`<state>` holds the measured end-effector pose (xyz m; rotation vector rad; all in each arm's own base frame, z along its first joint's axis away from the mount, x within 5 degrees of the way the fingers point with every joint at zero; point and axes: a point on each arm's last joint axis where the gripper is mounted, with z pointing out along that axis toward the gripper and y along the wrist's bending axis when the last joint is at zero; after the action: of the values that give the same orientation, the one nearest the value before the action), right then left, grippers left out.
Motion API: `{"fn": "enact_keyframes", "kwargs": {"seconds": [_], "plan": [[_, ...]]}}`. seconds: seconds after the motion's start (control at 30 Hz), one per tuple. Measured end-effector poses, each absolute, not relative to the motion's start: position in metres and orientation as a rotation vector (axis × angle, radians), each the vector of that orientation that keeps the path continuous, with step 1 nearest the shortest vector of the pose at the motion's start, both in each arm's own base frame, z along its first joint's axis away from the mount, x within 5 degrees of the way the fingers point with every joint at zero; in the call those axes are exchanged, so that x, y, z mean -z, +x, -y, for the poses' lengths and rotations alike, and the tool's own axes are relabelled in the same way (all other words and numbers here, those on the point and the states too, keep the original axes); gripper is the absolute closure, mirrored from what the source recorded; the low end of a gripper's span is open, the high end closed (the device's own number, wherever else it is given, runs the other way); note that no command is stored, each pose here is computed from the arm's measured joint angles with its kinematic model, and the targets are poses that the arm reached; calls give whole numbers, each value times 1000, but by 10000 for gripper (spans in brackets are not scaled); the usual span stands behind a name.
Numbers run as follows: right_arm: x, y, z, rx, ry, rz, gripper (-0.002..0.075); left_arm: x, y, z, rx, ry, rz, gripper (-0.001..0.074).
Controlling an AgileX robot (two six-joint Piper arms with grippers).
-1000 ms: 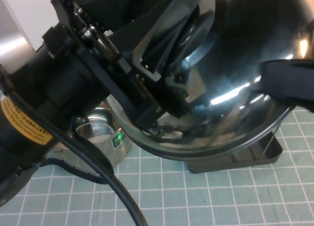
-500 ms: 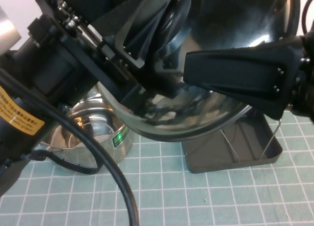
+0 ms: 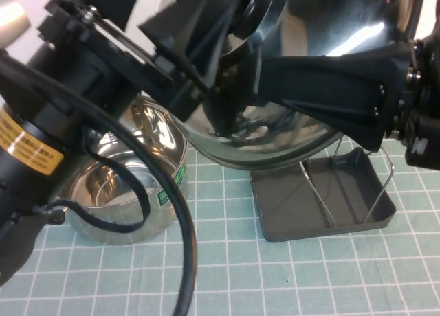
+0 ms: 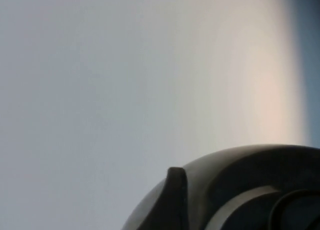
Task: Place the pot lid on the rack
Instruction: Hand over the pot lid, then place the pot lid on the pot rack
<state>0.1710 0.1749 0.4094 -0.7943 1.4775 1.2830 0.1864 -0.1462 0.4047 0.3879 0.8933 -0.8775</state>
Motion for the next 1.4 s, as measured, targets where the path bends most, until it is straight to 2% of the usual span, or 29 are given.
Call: {"fn": "enact_keyframes", "kwargs": {"seconds": [0.13, 0.3, 0.37, 0.43, 0.53, 0.57, 0.63, 0.67, 0.77, 1.1, 1.27, 1.4], "plan": [[-409, 174, -174, -1253, -769, -1486, 557, -407, 187, 141, 768, 377, -885, 73], [-409, 177, -173, -1192, -775, -1469, 557, -419, 180, 128, 490, 403, -810, 76], [-409, 178, -173, -1160, -779, -1461, 557, -424, 174, 121, 404, 401, -796, 103], [-409, 181, -172, -1112, -782, -1450, 557, -428, 170, 114, 370, 377, -815, 171], [-408, 188, -169, -979, -773, -1439, 557, -432, 164, 103, 371, 324, -888, 331], [-407, 191, -167, -930, -765, -1444, 557, -432, 162, 99, 393, 292, -941, 430], [-402, 199, -163, -787, -761, -1473, 557, -430, 159, 93, 439, 241, -1034, 581], [-399, 202, -162, -724, -773, -1489, 557, -428, 158, 90, 470, 216, -1090, 633], [-387, 213, -161, -582, -806, -1546, 557, -415, 156, 90, 567, 185, -1290, 703], [-318, 254, -177, -369, -1074, -1756, 557, -361, 142, 105, 647, 451, -1899, 734], [-306, 266, -169, -308, -1085, -1802, 557, -351, 136, 107, 682, 481, -2005, 734], [-306, 276, -152, -300, -983, -1863, 557, -340, 135, 108, 726, 450, -2046, 735]]}}
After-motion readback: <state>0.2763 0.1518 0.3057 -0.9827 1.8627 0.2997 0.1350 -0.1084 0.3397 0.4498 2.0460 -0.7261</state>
